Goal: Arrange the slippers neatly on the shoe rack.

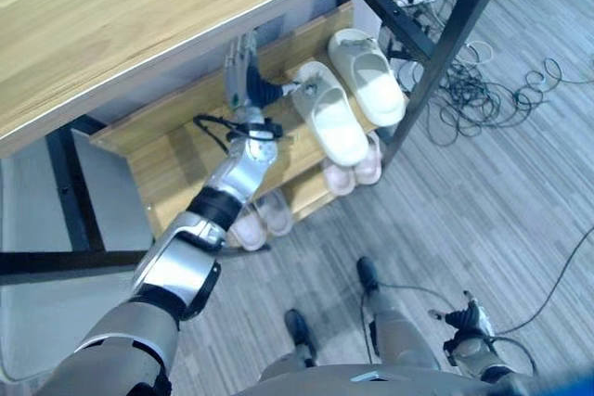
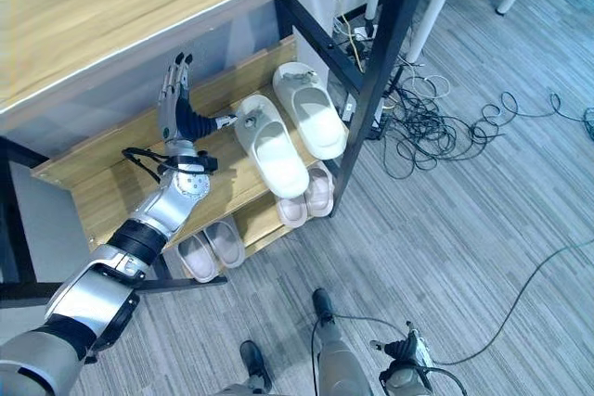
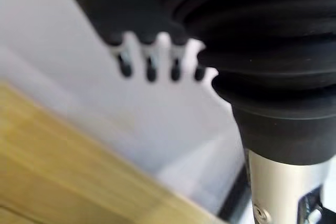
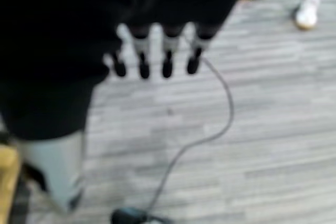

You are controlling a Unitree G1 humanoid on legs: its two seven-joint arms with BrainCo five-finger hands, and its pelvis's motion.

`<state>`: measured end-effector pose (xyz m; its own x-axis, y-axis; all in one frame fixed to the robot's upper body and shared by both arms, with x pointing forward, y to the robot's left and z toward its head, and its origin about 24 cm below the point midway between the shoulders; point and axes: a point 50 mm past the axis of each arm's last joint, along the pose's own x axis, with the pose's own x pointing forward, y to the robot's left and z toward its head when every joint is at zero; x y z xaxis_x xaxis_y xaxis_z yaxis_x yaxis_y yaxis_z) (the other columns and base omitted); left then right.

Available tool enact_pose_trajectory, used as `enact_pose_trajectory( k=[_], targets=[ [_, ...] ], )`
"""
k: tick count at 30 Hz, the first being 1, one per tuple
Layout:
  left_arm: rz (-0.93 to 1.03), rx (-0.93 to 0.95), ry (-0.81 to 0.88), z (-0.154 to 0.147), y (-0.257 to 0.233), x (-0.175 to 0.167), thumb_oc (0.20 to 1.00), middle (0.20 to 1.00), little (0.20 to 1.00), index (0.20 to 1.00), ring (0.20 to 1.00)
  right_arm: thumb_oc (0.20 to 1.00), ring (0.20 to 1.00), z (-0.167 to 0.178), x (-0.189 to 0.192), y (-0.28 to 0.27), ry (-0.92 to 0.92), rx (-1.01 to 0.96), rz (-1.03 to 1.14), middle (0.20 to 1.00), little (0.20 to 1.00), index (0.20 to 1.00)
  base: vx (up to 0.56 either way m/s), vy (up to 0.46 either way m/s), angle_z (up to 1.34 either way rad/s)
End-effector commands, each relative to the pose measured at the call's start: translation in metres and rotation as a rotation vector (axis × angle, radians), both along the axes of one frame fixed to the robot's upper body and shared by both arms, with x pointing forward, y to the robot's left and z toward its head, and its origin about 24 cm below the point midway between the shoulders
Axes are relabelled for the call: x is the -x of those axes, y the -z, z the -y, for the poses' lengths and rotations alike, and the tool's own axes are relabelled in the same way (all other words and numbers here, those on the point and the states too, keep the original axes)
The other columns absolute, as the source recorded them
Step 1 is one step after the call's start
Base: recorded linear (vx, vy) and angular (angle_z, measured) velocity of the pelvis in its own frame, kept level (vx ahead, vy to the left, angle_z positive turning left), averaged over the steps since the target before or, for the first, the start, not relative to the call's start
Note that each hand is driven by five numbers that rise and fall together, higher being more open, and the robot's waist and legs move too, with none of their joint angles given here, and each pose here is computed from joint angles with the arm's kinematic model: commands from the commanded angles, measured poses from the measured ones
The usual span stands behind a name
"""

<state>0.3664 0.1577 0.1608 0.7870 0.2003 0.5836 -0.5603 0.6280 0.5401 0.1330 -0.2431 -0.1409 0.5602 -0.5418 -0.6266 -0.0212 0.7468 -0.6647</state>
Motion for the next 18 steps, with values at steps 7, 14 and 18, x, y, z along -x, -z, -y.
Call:
enact_pose_trajectory(
  k=[7,14,18],
  targets=[
    [0.069,-0.044,0.115,-0.001,0.0,0.024,1.0,1.0,1.0,1.0,1.0,1.0,1.0,0.011,0.018,0.004,0.103,-0.021,-0.054,1.0,1.0,1.0,-0.01,0.005,0.15],
    [0.095,-0.098,0.238,0.021,-0.006,0.035,1.0,1.0,1.0,1.0,1.0,1.0,1.0,0.011,0.012,0.002,0.1,-0.02,-0.043,1.0,1.0,1.0,-0.04,0.002,0.03],
    [0.047,-0.126,0.331,0.043,0.005,0.038,1.0,1.0,1.0,1.0,1.0,1.0,1.0,0.012,0.01,0.001,0.094,-0.008,-0.038,1.0,1.0,1.0,-0.01,0.002,0.0]
  ],
)
